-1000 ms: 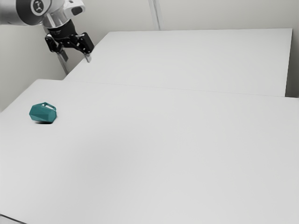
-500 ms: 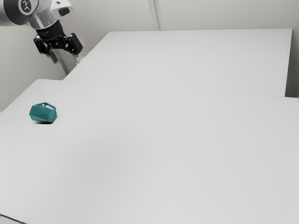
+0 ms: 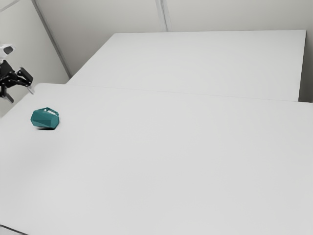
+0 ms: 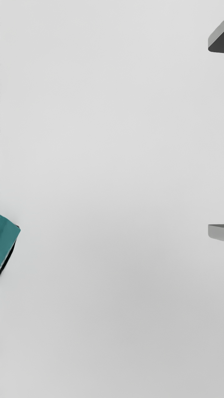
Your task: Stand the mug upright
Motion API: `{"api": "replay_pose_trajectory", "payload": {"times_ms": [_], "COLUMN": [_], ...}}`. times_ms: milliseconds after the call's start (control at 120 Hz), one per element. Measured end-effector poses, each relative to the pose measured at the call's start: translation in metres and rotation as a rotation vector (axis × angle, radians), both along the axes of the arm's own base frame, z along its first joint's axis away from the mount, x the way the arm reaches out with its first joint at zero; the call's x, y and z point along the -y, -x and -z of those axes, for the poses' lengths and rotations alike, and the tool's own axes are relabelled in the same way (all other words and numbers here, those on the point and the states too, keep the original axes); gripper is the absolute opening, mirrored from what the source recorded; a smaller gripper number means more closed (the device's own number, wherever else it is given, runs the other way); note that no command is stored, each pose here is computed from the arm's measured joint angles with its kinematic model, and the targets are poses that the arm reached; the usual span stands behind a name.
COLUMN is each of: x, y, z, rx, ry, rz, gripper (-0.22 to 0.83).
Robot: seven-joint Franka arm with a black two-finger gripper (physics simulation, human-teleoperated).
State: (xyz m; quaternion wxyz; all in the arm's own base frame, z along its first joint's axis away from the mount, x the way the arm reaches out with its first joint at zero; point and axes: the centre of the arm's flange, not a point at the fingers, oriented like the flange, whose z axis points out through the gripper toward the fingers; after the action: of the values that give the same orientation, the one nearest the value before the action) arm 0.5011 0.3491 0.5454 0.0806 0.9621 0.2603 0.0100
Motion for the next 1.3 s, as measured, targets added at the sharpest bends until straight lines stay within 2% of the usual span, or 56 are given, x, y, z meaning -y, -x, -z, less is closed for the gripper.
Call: {"api": "replay_pose_trajectory", "payload": {"times_ms": [133, 267, 350, 467, 600, 850, 1058, 1158, 1300], "x": [-0.052, -0.099, -0.127, -0.153, -0.171, -0.211, -0.203, -0.199, -0.198], "y": [-0.001, 0.019, 0.026, 0.024, 0.011, -0.015, -0.059, -0.070, -0.073], "z": [0.042, 0.067, 0.083, 0.107, 0.115, 0.163, 0.199, 0.208, 0.212], "rx": [0.002, 0.011, 0.032, 0.095, 0.177, 0.351, 0.503, 0.548, 0.584], "ry": [0.016, 0.019, 0.029, 0.046, 0.014, -0.004, 0.018, 0.017, 0.010], "rz": [0.013, 0.028, 0.042, 0.079, 0.143, 0.211, 0.303, 0.334, 0.357], "gripper": [0.61, 0.61, 0.62, 0.61, 0.62, 0.62, 0.61, 0.61, 0.62]}}
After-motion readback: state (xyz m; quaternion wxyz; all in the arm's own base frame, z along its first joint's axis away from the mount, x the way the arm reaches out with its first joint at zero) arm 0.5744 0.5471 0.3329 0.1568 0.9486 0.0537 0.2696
